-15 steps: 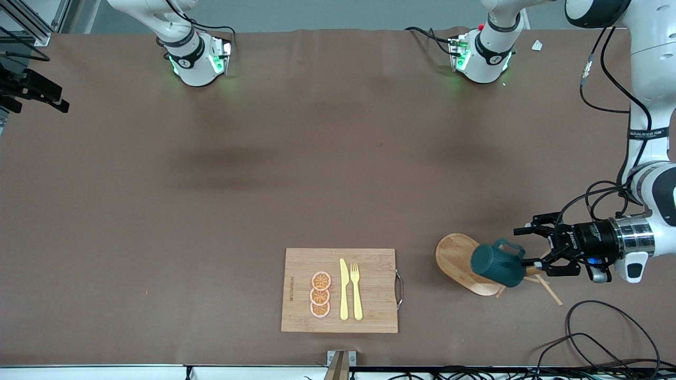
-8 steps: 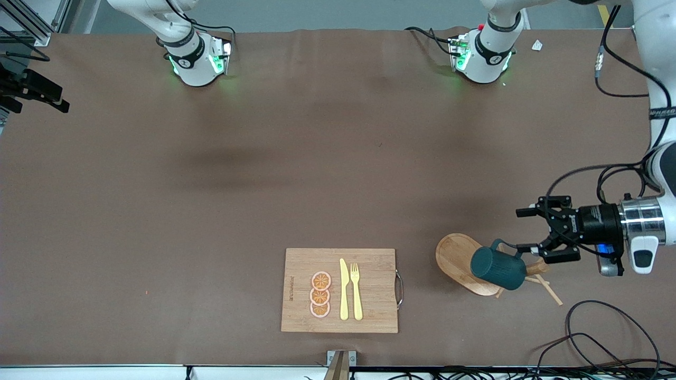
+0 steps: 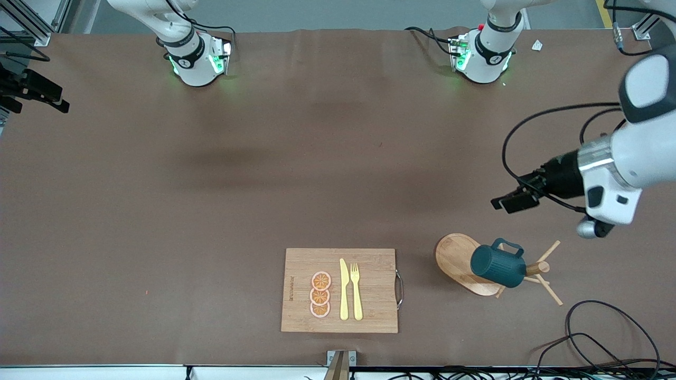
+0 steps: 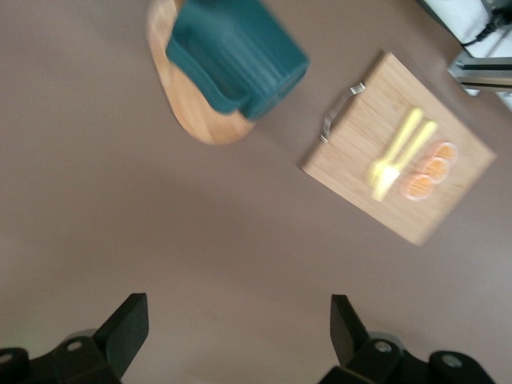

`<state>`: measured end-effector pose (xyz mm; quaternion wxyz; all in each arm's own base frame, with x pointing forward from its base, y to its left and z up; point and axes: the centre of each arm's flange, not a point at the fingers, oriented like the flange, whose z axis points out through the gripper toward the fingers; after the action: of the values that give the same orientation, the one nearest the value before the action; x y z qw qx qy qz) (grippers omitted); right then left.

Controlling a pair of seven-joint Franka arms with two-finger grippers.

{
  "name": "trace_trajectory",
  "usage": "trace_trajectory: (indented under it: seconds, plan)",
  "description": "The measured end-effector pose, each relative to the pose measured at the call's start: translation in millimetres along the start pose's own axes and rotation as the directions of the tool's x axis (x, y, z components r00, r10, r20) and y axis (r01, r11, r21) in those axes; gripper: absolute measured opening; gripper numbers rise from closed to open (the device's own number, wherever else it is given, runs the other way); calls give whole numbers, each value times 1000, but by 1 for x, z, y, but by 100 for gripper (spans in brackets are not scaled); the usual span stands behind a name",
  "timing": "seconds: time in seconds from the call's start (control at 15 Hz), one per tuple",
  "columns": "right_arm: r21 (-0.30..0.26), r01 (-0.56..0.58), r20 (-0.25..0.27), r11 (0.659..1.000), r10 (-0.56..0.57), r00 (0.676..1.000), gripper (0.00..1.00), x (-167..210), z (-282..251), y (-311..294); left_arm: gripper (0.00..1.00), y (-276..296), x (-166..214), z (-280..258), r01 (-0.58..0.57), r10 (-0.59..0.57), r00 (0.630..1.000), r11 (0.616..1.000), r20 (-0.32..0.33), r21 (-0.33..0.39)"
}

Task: Pass cup and hang on rack

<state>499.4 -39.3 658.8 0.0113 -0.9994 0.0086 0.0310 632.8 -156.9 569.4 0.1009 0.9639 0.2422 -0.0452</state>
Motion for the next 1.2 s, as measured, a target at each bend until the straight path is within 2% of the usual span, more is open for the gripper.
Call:
trace_trajectory:
  seconds: [0.13,0.2,0.27,0.4,0.6,0.87,1.0,1.2]
  plan:
    - [0,0,-2,1000,0,1000,100,0,0,0,100,21,-30,-13,-116,135,980,985,-144,130]
    - [0,0,-3,1000,0,1000,100,0,0,0,100,25,-40,-22,-156,189,963,972,-192,176]
    - [0,0,-4,1000,0,1000,100,0,0,0,100,24,-45,-32,-196,241,947,957,-214,214]
    - [0,0,-4,1000,0,1000,100,0,0,0,100,5,-42,-51,-271,330,922,924,-204,270]
    - [0,0,-6,1000,0,1000,100,1,0,0,100,-31,-28,-75,-335,400,900,888,-171,314]
    - [-1,0,-5,1000,0,1000,100,1,0,0,100,-62,-37,-87,-416,458,885,857,-81,304]
    - [-1,0,-5,1000,0,1000,100,1,0,0,100,-85,-41,-90,-434,463,885,859,-49,273]
    - [-1,0,-6,1000,0,1000,100,1,-1,0,100,-110,-54,-92,-428,452,891,864,-33,265]
